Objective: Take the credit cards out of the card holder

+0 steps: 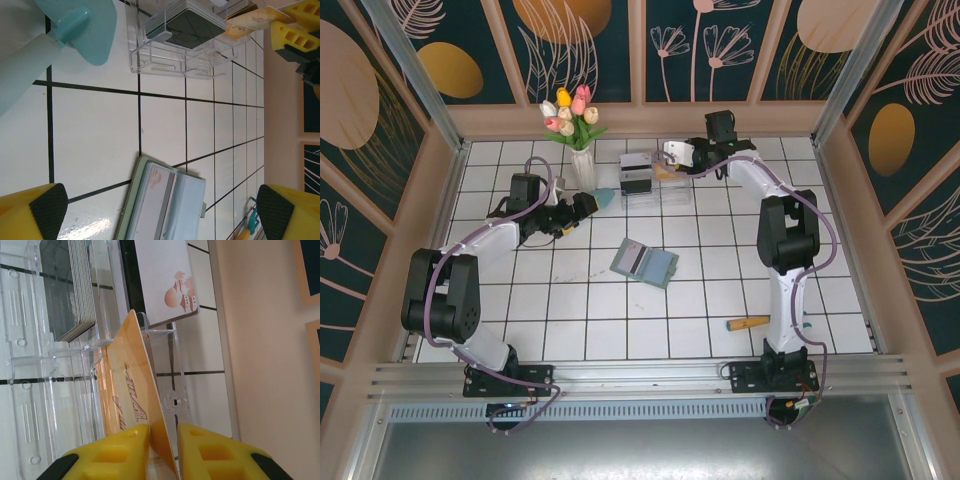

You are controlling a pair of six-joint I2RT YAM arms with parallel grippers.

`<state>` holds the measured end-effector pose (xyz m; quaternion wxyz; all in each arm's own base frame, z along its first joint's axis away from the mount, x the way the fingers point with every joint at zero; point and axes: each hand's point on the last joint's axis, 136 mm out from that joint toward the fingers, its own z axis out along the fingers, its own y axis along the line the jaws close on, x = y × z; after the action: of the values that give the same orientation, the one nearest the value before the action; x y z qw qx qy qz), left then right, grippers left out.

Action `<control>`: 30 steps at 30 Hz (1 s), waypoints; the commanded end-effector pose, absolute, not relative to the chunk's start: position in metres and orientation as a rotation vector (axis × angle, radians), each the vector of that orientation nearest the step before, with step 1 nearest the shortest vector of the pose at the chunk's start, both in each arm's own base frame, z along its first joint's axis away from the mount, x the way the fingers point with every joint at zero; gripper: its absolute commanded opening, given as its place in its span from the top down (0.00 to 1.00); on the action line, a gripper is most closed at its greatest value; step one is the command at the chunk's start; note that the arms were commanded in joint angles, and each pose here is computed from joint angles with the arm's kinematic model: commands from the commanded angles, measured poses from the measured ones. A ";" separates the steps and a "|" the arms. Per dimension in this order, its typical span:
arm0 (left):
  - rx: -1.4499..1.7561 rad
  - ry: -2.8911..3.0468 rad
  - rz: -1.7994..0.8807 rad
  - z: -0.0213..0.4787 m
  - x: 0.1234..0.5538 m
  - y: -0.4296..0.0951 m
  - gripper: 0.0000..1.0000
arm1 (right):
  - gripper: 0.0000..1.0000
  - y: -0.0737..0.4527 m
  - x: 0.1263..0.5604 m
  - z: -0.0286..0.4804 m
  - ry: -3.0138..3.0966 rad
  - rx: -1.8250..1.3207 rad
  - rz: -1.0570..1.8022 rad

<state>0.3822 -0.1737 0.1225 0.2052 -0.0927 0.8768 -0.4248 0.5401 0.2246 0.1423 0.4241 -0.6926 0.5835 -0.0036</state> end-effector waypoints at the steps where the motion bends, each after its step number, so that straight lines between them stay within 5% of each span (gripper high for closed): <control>1: -0.227 2.420 -1.199 0.126 0.383 -0.174 0.01 | 0.76 0.225 0.536 0.145 1.431 -1.747 -0.010; 7: -0.228 2.422 -1.200 0.125 0.382 -0.174 0.02 | 0.73 0.224 0.537 0.136 1.449 -1.756 -0.009; 9: -0.227 2.422 -1.200 0.125 0.383 -0.174 0.01 | 0.62 0.224 0.536 0.133 1.456 -1.762 -0.006; 16: -0.225 2.421 -1.199 0.125 0.383 -0.174 0.02 | 0.64 0.224 0.535 0.134 1.459 -1.758 -0.001; 30: -0.240 2.381 -1.100 0.139 0.381 -0.163 0.02 | 0.60 0.238 0.484 0.232 1.562 -1.406 0.211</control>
<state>0.3826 -0.1685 0.1318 0.2279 -0.0936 0.8764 -0.4139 0.5043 0.2267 0.1832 0.4487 -0.6305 0.6309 0.0553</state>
